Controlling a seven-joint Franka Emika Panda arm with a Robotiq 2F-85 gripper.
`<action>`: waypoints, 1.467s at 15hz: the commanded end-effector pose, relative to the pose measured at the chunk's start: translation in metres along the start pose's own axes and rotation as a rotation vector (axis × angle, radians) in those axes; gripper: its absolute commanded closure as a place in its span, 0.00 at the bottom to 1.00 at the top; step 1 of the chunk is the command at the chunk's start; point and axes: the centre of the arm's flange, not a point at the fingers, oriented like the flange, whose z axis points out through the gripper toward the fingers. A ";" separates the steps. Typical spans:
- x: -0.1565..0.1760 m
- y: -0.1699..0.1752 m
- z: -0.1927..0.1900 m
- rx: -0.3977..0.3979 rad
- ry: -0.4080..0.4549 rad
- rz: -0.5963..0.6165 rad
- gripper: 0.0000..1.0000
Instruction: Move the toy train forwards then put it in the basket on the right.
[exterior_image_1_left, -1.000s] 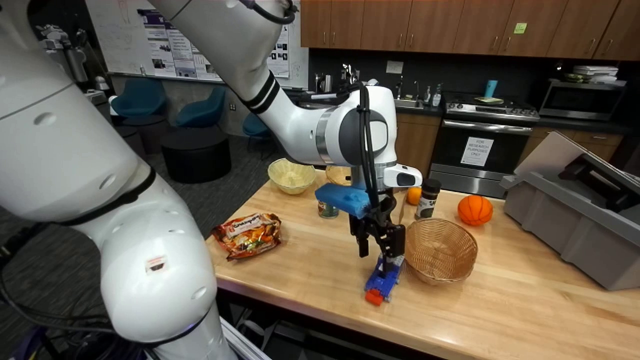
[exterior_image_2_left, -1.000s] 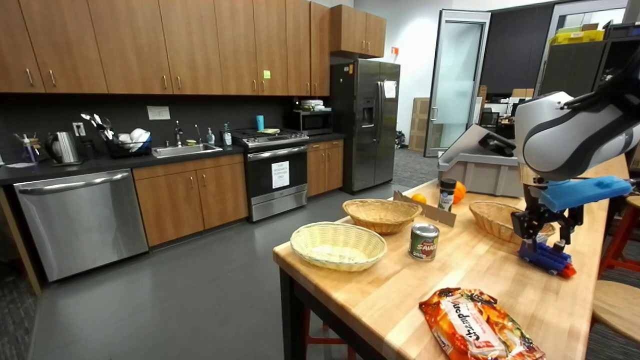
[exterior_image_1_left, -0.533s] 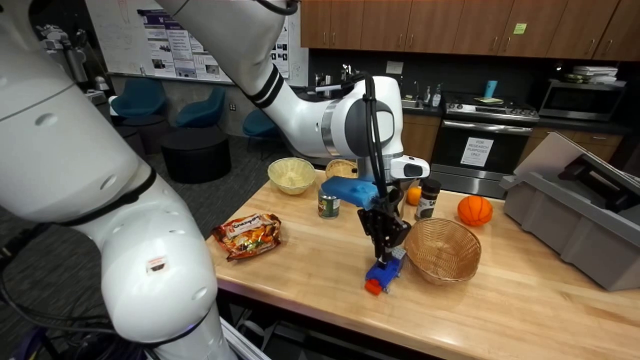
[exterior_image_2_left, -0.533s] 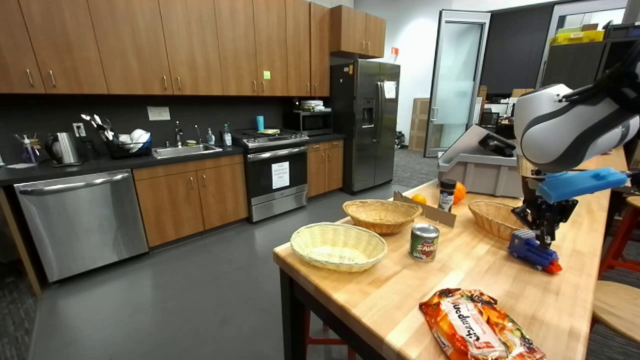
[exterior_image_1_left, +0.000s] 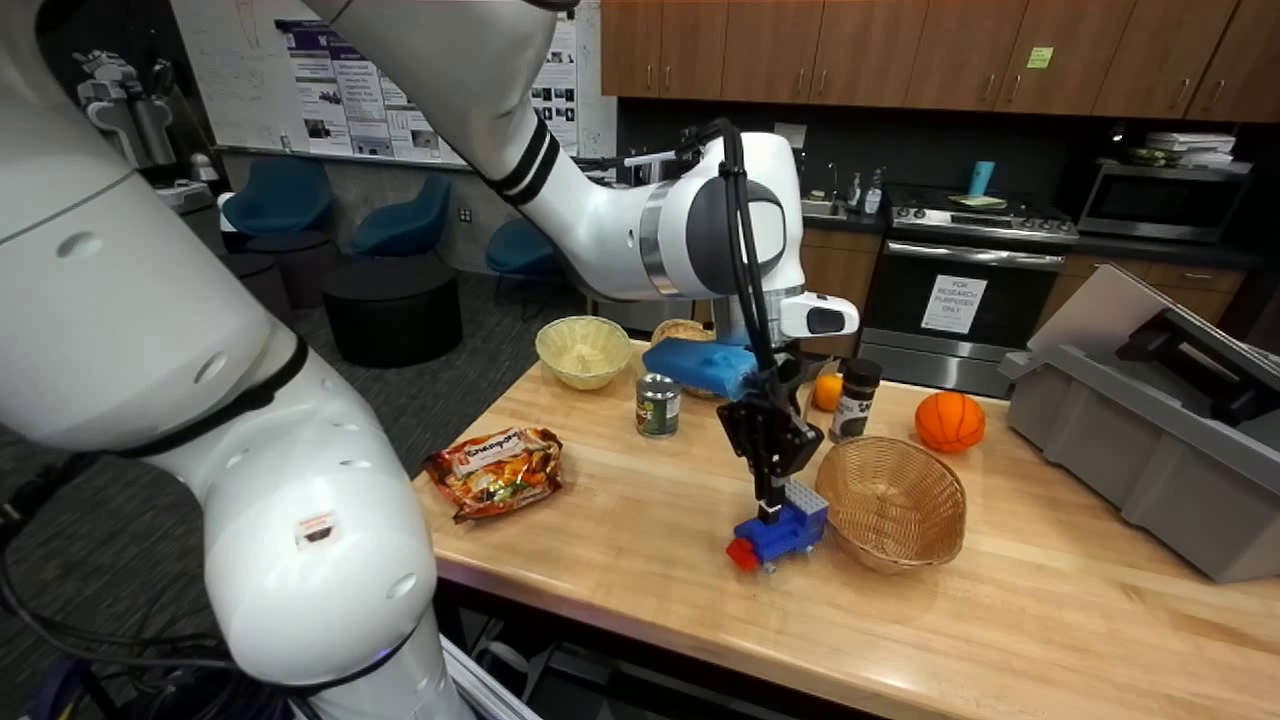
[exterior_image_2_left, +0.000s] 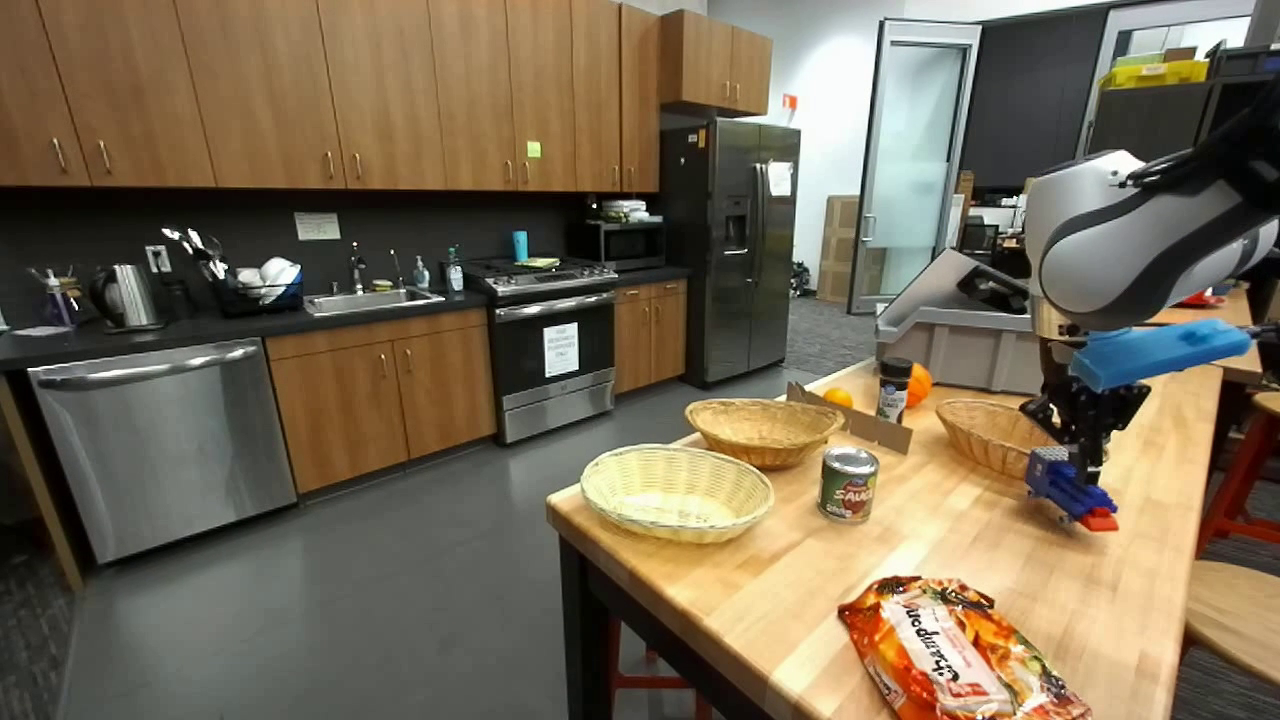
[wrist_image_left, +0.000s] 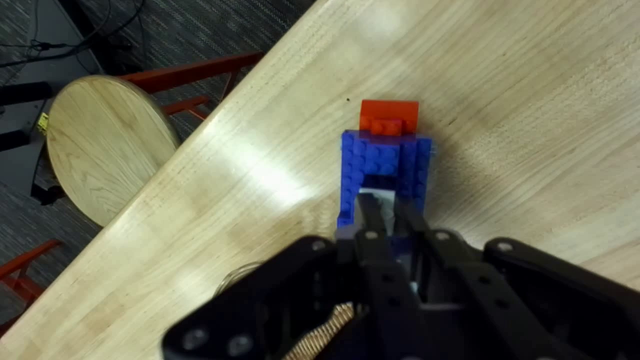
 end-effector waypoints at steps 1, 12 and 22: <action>-0.007 0.000 -0.028 -0.033 0.018 0.022 0.97; -0.002 -0.010 -0.076 -0.063 0.047 0.049 0.97; 0.088 -0.022 -0.057 -0.051 0.059 -0.017 0.97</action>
